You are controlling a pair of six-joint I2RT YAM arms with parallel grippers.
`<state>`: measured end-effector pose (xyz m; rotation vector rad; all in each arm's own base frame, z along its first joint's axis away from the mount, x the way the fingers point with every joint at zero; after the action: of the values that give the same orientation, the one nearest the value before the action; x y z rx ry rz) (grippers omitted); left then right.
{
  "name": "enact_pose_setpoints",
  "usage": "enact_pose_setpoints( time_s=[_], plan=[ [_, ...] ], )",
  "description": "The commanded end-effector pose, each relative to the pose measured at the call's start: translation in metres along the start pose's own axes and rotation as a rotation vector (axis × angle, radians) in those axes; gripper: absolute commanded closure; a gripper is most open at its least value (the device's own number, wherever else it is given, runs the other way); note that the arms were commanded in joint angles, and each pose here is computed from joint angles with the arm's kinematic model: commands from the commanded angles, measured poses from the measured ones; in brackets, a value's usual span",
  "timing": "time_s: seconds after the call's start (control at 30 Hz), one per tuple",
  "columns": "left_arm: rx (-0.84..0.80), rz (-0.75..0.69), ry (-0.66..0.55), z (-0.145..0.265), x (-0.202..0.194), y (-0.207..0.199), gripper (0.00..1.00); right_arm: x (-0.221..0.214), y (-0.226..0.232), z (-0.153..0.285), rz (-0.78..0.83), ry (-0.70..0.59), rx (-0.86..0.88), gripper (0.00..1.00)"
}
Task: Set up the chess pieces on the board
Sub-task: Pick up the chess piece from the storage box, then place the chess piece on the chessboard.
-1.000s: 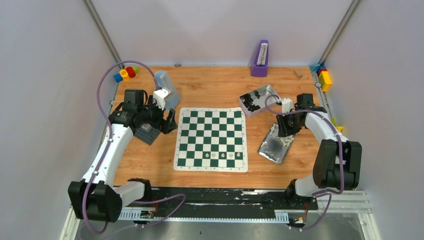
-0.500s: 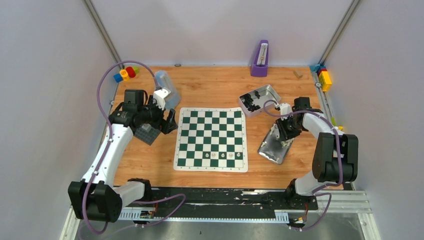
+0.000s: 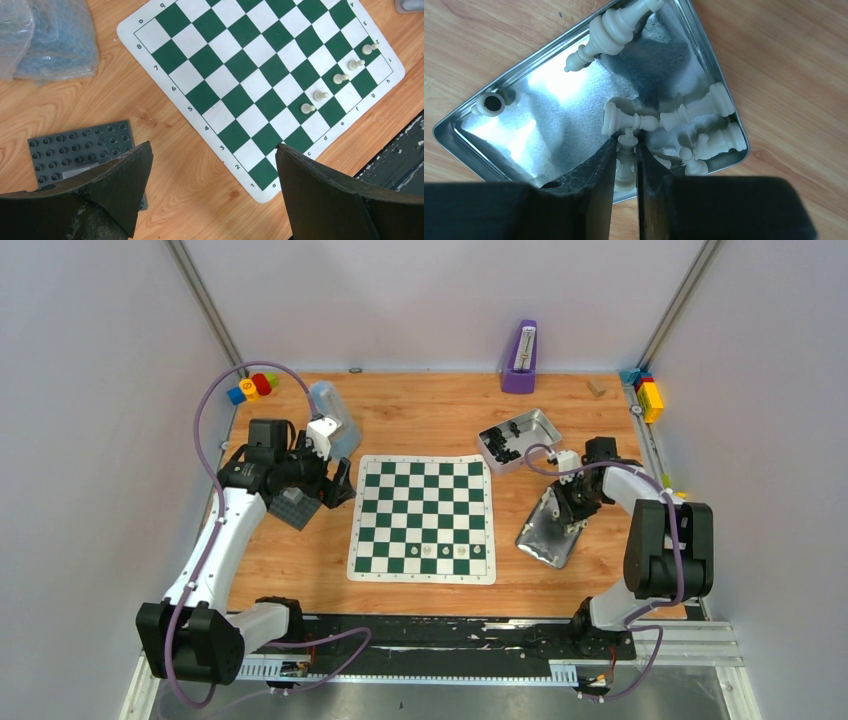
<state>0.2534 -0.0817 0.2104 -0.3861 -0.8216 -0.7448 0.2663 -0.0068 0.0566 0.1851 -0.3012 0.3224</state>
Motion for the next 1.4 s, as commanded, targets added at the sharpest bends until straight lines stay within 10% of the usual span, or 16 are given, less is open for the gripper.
enact_pose_setpoints(
  time_s=[0.0, 0.8, 1.37],
  plan=[
    [-0.005, -0.024, -0.008, 0.001, 0.001, 0.002, 0.00, -0.002, 0.004, -0.003, 0.020, -0.003, 0.011, 0.83],
    [-0.251, -0.217, -0.291, -0.004, 0.038, -0.024, 0.01, 0.071, 0.166, 0.116, 0.425, -0.551, 0.880, 1.00],
    [-0.458, 0.010, -0.310, -0.009, 0.081, -0.046, 0.12, 0.120, 0.302, 0.086, 0.857, -0.780, 0.717, 0.96]
  ],
)
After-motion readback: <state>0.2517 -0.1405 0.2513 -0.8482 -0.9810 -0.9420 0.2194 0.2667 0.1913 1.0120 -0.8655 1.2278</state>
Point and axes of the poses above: each gripper's point midway between its finger pads, its own z axis back along the fingers, its own y axis along the line the jaws close on, x = y × z, the point moved 4 cm from there along z, back along the fingers, and after that the axes turned 8 degrees about -z, right-handed, at the moved point
